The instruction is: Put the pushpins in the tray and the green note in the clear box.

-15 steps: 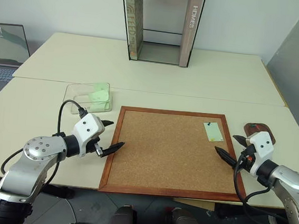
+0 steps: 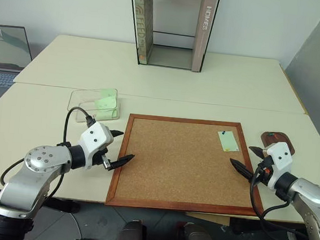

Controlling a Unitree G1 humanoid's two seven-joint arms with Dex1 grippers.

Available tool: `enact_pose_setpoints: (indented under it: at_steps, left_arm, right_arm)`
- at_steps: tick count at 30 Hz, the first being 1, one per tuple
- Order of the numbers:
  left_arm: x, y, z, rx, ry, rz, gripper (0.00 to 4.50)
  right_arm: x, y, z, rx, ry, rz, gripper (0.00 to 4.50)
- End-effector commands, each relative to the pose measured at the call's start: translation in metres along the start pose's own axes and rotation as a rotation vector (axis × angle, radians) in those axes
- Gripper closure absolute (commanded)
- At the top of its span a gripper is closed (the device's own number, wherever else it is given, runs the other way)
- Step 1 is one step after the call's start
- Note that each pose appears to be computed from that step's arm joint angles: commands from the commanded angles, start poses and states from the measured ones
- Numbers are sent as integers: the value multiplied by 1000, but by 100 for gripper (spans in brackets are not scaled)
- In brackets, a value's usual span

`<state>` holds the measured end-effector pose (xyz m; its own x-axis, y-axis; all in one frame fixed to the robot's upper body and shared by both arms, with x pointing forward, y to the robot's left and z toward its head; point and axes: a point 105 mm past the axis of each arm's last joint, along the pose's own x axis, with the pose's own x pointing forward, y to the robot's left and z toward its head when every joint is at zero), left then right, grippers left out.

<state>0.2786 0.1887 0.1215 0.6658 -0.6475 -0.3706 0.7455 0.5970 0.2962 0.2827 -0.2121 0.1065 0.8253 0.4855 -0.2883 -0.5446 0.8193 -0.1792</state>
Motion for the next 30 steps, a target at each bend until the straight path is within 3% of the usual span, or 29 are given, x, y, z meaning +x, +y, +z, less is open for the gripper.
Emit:
enact_pose_setpoints:
  at_steps: [1, 15, 21, 30]
  left_arm:
    - [-4, 3, 13, 31, -26, -19, 0]
    - [-6, -1, 16, 52, -49, -76, 0]
    - [-4, -2, 26, 46, -93, -99, 97]
    - [16, -32, 38, 75, -131, -233, 280]
  right_arm:
    - [-2, 1, 7, -18, -26, 5, 5]
    - [-1, 8, 11, -11, -37, 14, 5]
    - [-3, 11, 12, -2, -40, 16, 0]
    - [-4, 15, 18, 17, -78, 10, 0]
